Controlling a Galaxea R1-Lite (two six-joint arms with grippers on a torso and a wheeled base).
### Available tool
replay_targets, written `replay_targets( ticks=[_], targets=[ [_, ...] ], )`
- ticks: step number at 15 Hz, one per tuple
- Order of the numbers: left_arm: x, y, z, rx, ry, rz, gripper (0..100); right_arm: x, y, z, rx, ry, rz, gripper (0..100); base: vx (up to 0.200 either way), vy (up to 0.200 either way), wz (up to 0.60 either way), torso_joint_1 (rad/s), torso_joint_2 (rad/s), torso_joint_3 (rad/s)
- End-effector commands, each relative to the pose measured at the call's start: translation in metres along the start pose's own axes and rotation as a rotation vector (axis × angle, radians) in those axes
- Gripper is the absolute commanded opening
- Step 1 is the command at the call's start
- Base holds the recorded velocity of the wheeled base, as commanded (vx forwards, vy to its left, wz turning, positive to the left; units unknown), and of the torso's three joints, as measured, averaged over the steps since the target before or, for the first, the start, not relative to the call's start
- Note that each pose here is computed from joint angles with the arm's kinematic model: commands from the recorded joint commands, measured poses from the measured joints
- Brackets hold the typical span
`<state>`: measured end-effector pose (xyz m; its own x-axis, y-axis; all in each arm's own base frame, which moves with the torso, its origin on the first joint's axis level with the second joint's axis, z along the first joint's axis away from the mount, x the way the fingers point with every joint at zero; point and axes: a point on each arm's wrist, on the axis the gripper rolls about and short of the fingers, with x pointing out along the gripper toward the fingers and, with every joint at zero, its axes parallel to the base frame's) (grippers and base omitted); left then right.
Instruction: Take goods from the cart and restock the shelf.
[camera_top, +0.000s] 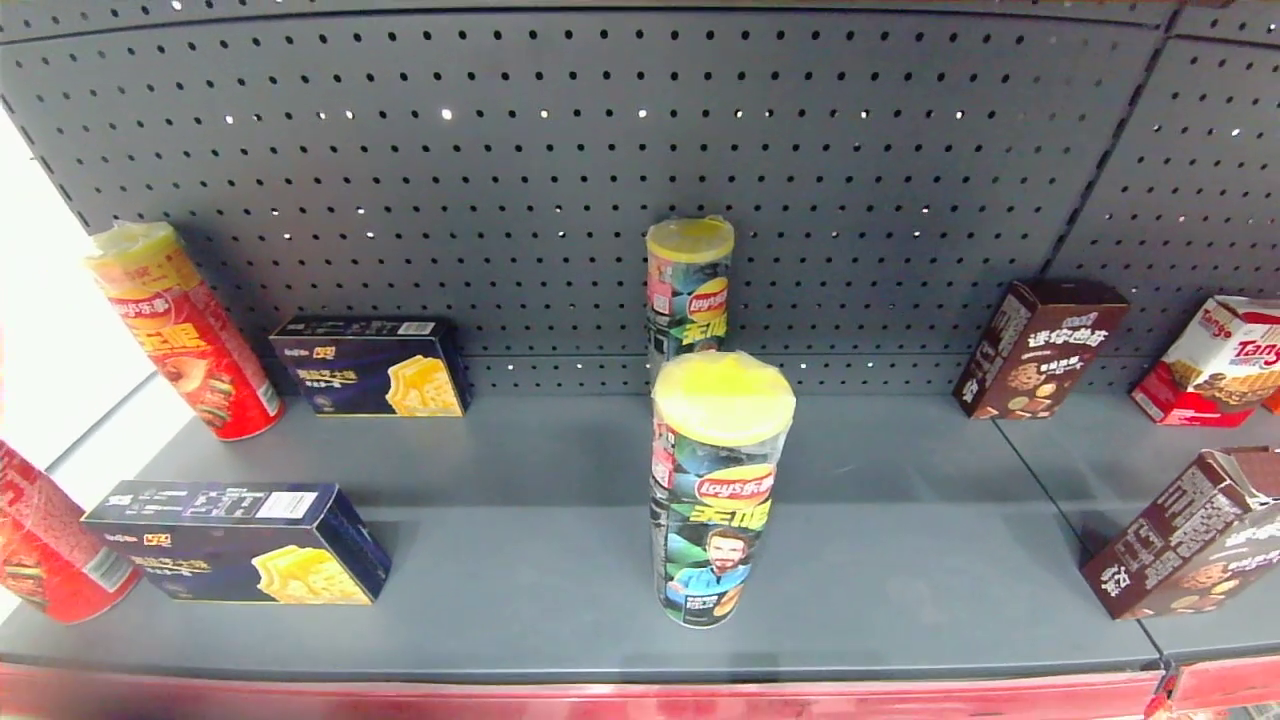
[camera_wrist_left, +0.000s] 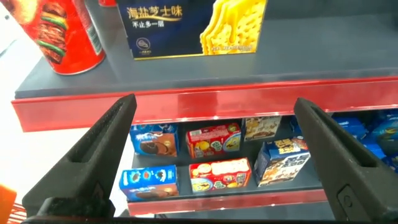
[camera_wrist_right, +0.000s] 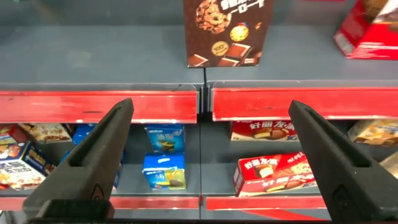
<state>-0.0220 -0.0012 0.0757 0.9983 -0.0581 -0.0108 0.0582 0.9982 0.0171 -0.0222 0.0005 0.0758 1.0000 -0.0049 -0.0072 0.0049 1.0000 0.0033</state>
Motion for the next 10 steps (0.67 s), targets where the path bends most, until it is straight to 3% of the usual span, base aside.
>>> replay_targets(
  ticks=[1,10],
  targets=[
    [0.0000,0.0000,0.0000,-0.001,0.000,0.000,100,0.0002,0.0000,-0.0001,0.000,0.004,0.000,100,0.000,0.000,0.00,0.000,0.00,0.000],
    [0.0000,0.0000,0.0000,0.001,0.000,0.000,100,0.0002,0.0000,-0.0001,0.000,0.004,0.000,100,0.000,0.000,0.00,0.000,0.00,0.000]
  ],
)
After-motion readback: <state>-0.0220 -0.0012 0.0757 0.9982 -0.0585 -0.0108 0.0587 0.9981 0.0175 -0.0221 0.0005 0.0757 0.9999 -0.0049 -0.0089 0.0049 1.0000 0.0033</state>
